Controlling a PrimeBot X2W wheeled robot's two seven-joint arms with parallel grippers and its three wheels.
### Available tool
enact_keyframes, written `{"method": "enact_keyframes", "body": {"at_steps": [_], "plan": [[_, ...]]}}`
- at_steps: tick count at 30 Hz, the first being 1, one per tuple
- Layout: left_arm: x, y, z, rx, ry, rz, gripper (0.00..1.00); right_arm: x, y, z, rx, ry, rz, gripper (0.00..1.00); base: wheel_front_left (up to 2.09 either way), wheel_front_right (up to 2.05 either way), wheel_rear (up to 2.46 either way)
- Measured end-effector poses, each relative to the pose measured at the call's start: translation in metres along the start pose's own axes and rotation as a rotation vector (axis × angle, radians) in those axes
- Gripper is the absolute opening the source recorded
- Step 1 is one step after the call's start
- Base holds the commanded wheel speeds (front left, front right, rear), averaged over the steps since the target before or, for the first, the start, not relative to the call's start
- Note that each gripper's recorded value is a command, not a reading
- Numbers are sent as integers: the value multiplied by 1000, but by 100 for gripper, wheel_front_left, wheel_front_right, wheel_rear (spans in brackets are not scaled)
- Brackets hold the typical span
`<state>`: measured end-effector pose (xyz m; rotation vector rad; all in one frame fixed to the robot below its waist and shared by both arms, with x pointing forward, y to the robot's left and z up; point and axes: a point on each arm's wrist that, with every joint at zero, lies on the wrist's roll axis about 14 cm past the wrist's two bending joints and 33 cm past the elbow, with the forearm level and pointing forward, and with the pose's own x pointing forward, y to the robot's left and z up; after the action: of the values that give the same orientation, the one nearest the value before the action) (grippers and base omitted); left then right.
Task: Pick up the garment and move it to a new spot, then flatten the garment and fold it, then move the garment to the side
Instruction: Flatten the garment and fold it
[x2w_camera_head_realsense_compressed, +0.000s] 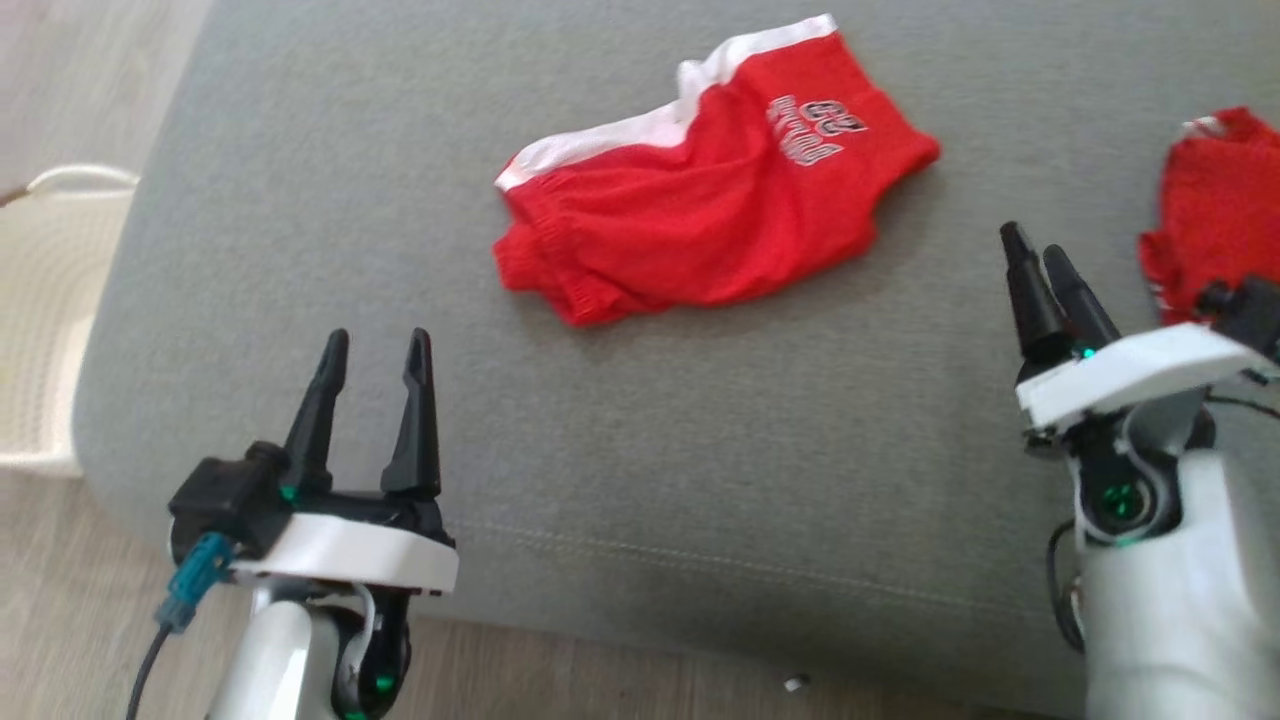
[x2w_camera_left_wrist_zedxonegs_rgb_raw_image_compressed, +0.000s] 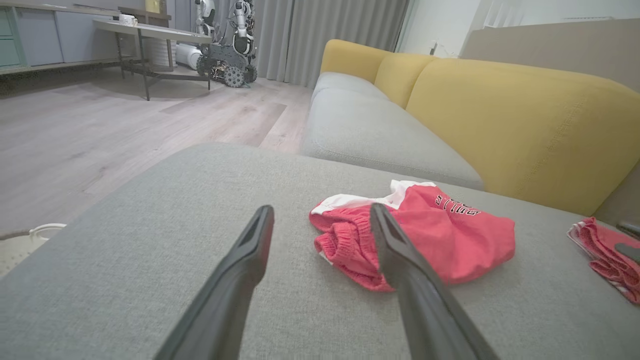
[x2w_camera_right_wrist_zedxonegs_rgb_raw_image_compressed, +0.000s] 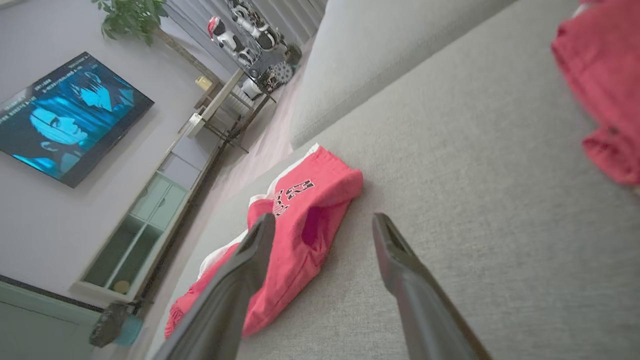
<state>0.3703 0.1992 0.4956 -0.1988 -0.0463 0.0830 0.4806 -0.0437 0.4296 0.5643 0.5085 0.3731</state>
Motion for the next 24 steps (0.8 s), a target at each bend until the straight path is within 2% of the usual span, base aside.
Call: {"method": "enact_keyframes", "body": {"at_steps": [6, 10, 16, 24], "plan": [[-4, 6, -11, -14, 38, 32, 100, 31, -2, -23, 195, 146, 11, 100, 0, 0, 0], [-4, 13, -16, -9, 57, 63, 100, 58, 4, -29, 270, 209, 23, 100, 0, 0, 0], [1, 10, -19, 41, 70, 51, 100, 95, 12, -28, 310, 256, 20, 100, 0, 0, 0], [1, 12, -18, 49, 67, 75, 100, 123, 6, -27, 239, 285, -53, 100, 0, 0, 0]]}}
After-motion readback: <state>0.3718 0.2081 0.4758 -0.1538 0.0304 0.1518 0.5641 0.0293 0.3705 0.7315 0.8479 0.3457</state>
